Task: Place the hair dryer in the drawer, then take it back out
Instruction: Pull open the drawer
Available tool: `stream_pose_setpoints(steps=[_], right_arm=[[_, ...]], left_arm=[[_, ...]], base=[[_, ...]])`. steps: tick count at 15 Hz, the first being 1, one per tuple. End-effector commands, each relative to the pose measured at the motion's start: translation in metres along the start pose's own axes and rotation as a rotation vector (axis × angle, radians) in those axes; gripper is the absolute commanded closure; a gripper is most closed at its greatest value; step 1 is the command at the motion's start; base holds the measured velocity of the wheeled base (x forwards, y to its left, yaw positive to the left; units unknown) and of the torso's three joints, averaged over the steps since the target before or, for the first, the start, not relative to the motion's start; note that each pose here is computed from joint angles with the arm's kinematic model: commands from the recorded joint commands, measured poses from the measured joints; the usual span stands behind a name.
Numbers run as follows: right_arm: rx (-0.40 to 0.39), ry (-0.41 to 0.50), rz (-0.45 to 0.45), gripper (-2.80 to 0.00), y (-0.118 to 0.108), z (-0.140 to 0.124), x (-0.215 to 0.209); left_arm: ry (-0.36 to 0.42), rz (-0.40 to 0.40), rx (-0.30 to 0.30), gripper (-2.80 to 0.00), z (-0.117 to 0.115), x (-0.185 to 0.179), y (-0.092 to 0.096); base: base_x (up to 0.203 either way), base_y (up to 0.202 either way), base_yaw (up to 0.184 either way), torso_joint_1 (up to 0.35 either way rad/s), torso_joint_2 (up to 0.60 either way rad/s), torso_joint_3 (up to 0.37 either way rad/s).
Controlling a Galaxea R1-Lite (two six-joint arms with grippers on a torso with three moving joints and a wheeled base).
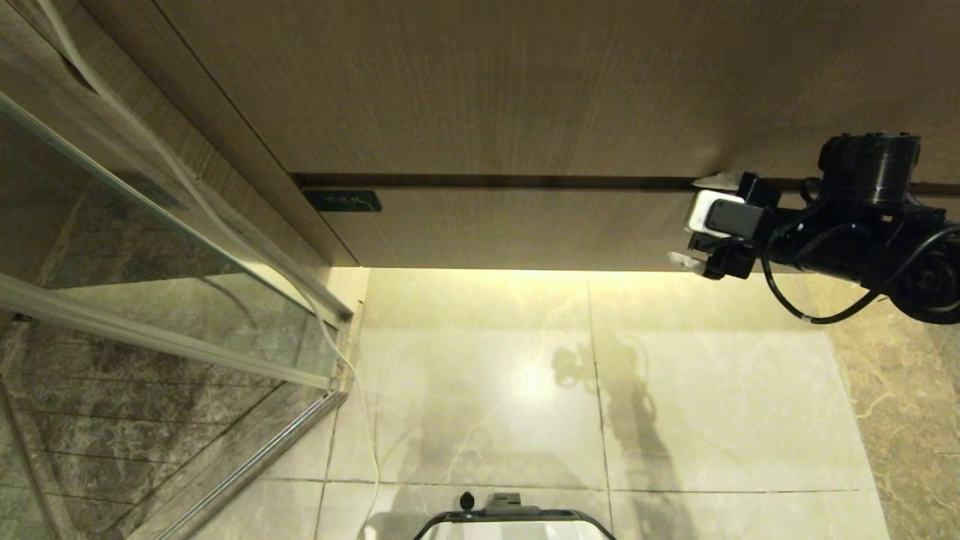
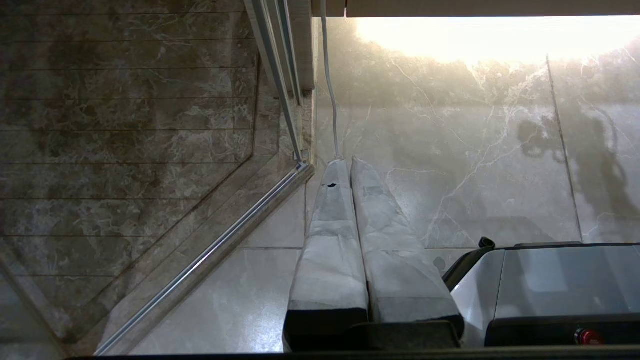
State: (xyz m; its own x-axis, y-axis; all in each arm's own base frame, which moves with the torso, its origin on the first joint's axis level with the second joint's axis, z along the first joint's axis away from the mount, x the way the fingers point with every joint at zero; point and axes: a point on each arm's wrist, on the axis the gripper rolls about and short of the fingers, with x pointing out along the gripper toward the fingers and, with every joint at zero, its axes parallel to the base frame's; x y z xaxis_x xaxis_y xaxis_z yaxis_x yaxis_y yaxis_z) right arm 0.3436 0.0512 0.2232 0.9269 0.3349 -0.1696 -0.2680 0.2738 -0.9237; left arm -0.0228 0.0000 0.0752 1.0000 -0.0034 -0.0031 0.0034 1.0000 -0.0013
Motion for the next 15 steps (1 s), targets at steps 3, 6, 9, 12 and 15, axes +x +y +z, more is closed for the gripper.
stream_pose_setpoints(steps=[3,6,9,12,15], right_arm=[[-0.001,0.007,0.025,-2.80,0.008,-0.009,0.020],[0.013,0.030,0.077,-2.80,0.015,-0.013,0.022],[0.050,0.069,0.164,-2.80,0.022,-0.016,0.021],[0.069,0.117,0.192,-2.80,0.025,-0.019,0.019],[0.113,0.197,0.223,-2.80,0.029,-0.021,0.018]], left_arm=[[0.000,0.000,0.000,0.00,0.000,0.000,0.000],[0.000,0.000,0.000,0.00,0.000,0.000,0.000],[0.000,0.000,0.000,0.00,0.000,0.000,0.000],[0.000,-0.001,0.000,0.00,0.000,0.000,0.000],[0.000,0.000,0.000,0.00,0.000,0.000,0.000]], base=[[0.000,0.000,0.000,0.000,0.00,0.000],[0.000,0.000,0.000,0.000,0.00,0.000],[0.000,0.000,0.000,0.000,0.00,0.000],[0.000,0.000,0.000,0.000,0.00,0.000],[0.000,0.000,0.000,0.000,0.00,0.000]])
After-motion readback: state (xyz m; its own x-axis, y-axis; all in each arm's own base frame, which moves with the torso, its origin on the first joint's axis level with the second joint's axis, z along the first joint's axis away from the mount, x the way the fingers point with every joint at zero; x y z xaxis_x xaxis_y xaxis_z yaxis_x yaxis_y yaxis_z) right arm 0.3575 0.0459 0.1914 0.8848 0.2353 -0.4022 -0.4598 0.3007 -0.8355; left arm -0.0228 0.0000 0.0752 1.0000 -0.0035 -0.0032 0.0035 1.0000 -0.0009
